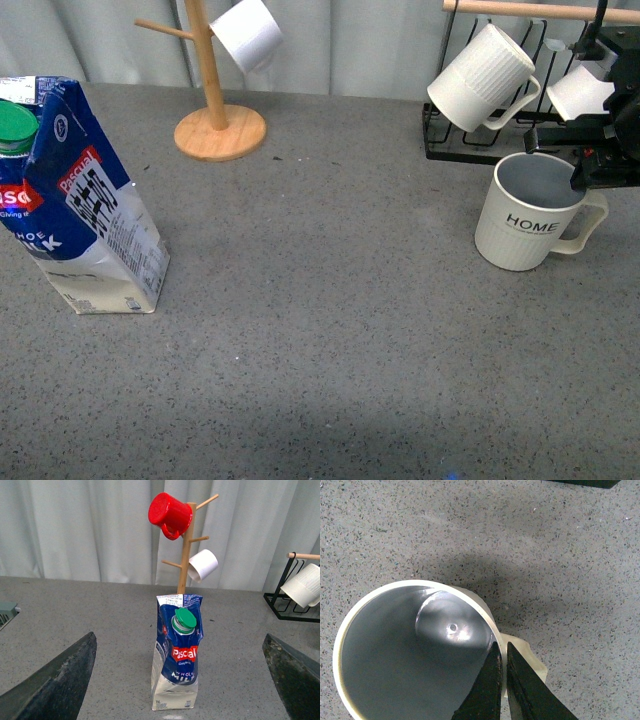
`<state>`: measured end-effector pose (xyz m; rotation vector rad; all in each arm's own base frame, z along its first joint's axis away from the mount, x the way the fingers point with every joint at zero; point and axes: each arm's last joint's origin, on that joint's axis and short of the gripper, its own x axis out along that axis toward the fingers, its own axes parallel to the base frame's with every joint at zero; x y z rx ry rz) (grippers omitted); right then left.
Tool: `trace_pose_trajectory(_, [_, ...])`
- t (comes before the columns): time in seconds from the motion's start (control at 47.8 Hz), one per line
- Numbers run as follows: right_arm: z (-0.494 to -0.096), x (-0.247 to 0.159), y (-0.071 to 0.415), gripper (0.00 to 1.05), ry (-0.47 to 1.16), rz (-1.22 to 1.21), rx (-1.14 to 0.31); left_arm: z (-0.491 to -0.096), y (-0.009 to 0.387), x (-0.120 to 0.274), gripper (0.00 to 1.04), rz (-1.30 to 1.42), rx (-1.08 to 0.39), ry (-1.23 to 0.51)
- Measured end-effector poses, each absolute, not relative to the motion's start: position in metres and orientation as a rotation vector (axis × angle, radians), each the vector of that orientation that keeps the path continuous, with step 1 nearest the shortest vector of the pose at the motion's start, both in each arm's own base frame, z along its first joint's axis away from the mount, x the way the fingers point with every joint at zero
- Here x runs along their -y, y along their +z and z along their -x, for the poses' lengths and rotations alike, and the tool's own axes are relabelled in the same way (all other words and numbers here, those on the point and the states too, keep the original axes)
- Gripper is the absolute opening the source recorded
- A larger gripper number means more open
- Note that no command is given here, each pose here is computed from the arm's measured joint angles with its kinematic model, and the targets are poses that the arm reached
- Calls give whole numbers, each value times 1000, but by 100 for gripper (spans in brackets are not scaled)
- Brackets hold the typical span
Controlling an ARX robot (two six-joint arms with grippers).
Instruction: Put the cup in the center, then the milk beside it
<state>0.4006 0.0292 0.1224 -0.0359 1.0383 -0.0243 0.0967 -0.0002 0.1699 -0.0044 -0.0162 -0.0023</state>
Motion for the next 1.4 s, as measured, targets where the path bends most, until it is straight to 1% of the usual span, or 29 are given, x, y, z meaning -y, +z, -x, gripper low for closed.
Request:
trace_pose_trajectory(0.147, [-401, -30, 123, 1, -22, 37, -1039, -97, 170, 0, 98, 5, 16, -2])
trace_pose_trajectory(0.272, [-396, -37, 131, 1, 37, 20, -1029, -97, 170, 0, 98, 5, 16, -2])
trace_pose_trajectory(0.356, [-389, -49, 139, 1, 123, 15, -1021, -97, 170, 0, 98, 4, 16, -2])
trace_pose_trajectory(0.461, [-382, -73, 146, 1, 227, 17, -1010, -97, 170, 0, 98, 4, 16, -3])
trace_pose_trajectory(0.754, [-373, -120, 145, 1, 401, 20, -990, -97, 170, 0, 98, 4, 16, -2])
trace_pose_trajectory(0.984, [-372, -132, 127, 1, 414, 18, -1040, -97, 170, 0, 98, 4, 16, -2])
trace_pose_trajectory(1.361, [-372, -135, 126, 1, 415, 12, -1045, -97, 170, 0, 98, 5, 16, -2])
trace_pose_trajectory(1.382, [-373, -135, 126, 1, 415, 13, -1039, -97, 170, 0, 98, 4, 16, -2])
trace_pose_trajectory(1.403, [-373, -136, 126, 6, 415, 12, -1032, -97, 170, 0, 98, 4, 16, -2])
